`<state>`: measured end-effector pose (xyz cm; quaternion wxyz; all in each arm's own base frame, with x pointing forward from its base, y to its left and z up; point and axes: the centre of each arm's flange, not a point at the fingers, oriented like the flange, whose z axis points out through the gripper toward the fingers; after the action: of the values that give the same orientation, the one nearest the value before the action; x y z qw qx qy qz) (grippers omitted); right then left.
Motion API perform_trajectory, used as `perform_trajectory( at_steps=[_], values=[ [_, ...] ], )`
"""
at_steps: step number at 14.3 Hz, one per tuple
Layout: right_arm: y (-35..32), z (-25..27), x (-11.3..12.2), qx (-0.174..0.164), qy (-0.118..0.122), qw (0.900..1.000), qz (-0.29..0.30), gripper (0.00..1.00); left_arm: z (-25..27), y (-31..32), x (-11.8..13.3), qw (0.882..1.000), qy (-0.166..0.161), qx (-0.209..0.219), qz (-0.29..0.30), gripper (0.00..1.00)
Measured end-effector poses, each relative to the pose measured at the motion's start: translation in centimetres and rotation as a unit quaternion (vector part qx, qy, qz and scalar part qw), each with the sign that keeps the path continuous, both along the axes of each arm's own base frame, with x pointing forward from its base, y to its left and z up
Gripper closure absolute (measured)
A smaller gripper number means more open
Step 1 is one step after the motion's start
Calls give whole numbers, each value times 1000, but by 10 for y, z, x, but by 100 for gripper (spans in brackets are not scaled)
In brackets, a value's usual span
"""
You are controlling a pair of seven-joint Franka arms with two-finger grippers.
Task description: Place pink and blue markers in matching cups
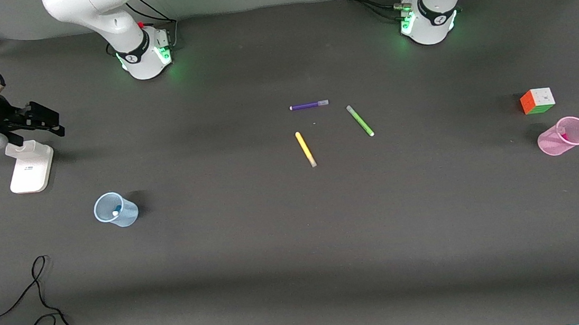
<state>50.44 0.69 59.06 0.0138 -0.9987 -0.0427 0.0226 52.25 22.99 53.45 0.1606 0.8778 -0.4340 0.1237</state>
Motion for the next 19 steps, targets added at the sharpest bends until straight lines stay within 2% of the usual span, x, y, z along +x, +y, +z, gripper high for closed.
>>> perform_trajectory(
  at_steps=[4, 8, 11, 15, 19],
  values=[
    [1, -10, -1, -1, 13, 1000, 1, 0, 49, -90, 6, 994, 40, 72, 66, 0],
    [5, -27, 17, -6, 2, 1000, 1, 0, 64, -175, 13, 983, 66, 122, 122, 0],
    [5, -29, 19, -6, 1, 1000, 1, 0, 64, -239, 14, 971, 79, 156, 162, 0],
    [5, -25, 21, -6, -9, 1000, 0, 0, 62, -291, 10, 952, 99, 167, 235, 0],
    [7, -24, 21, -5, -10, 1000, 5, 0, 52, -292, 8, 934, 123, 179, 284, 0]
  ],
)
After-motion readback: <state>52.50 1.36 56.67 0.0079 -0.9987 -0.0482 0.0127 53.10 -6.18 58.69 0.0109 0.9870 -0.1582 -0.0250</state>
